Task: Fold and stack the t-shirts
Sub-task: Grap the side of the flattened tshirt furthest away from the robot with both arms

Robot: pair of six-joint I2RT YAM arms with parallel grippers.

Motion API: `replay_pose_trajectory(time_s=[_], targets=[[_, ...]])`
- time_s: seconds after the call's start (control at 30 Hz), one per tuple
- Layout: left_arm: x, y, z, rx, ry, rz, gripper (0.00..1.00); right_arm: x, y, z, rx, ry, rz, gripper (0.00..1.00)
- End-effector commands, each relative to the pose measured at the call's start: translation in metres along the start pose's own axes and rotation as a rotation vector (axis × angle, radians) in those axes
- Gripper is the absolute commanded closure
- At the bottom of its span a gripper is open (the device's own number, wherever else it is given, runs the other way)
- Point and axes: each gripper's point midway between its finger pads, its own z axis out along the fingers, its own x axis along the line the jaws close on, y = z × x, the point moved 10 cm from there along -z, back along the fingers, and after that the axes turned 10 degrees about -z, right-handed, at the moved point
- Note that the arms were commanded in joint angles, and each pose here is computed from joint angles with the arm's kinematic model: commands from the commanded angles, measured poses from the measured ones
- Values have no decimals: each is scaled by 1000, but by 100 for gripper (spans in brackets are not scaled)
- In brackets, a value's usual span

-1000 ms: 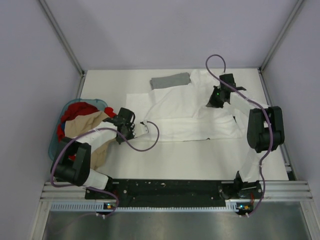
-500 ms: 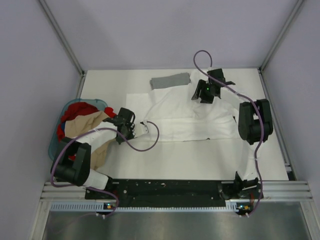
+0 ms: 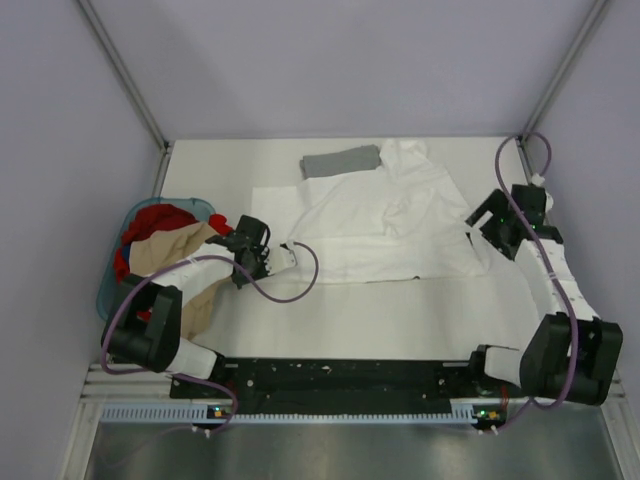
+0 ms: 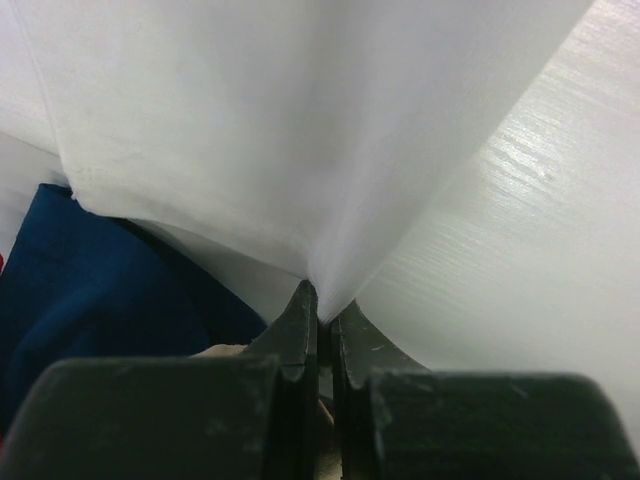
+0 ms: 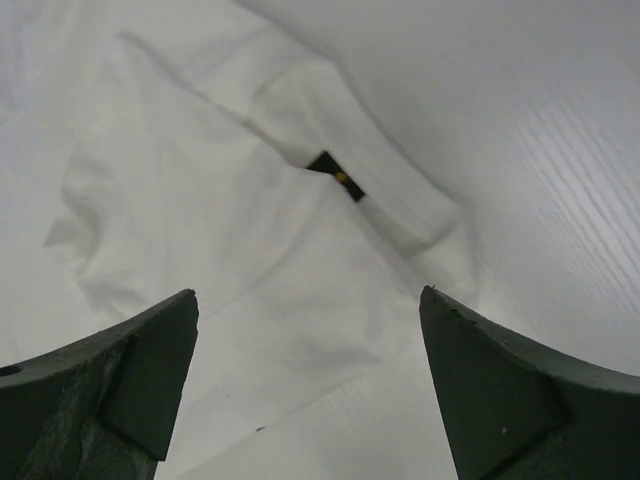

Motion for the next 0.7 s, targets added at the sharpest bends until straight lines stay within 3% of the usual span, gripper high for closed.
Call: replay_pose_trajectory(time_s=[0.0, 0.23, 0.67], targets=[[0, 2, -5, -19, 5, -13, 100, -38, -45, 1, 61, -190, 193, 14], [2, 4, -7, -28, 11, -10, 100, -52, -56, 10, 26, -305, 303, 26], [1, -1, -8, -4, 33, -7, 100, -66, -80, 60, 172, -361, 369, 41]])
